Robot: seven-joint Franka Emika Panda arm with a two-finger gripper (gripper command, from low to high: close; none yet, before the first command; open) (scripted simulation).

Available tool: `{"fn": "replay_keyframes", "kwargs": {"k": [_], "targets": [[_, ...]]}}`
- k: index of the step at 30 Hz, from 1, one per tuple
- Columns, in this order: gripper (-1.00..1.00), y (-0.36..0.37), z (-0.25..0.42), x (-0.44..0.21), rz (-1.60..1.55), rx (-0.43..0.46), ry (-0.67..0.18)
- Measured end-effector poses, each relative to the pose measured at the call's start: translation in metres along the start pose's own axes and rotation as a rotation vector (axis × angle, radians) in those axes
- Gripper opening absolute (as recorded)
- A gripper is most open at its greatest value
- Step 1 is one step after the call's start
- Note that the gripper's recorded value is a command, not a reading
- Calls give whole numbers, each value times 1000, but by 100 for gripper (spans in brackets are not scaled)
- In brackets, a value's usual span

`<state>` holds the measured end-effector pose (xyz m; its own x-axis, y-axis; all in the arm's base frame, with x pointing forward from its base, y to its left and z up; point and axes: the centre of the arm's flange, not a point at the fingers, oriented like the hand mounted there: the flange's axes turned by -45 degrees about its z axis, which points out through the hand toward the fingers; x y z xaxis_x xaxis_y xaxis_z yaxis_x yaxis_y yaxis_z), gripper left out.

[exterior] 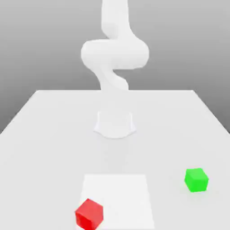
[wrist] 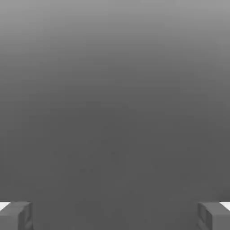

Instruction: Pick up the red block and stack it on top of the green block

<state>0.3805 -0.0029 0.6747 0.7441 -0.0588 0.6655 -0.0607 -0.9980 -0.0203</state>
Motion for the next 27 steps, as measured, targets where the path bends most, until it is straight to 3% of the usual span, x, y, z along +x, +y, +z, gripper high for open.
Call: {"fn": "replay_keyframes", "kwargs": {"k": [12,24,27], "targets": [[0,29,228,-57,220,-118,-336],[0,63,398,-206,458,-200,-661],[0,65,429,-240,489,-208,-700]]}}
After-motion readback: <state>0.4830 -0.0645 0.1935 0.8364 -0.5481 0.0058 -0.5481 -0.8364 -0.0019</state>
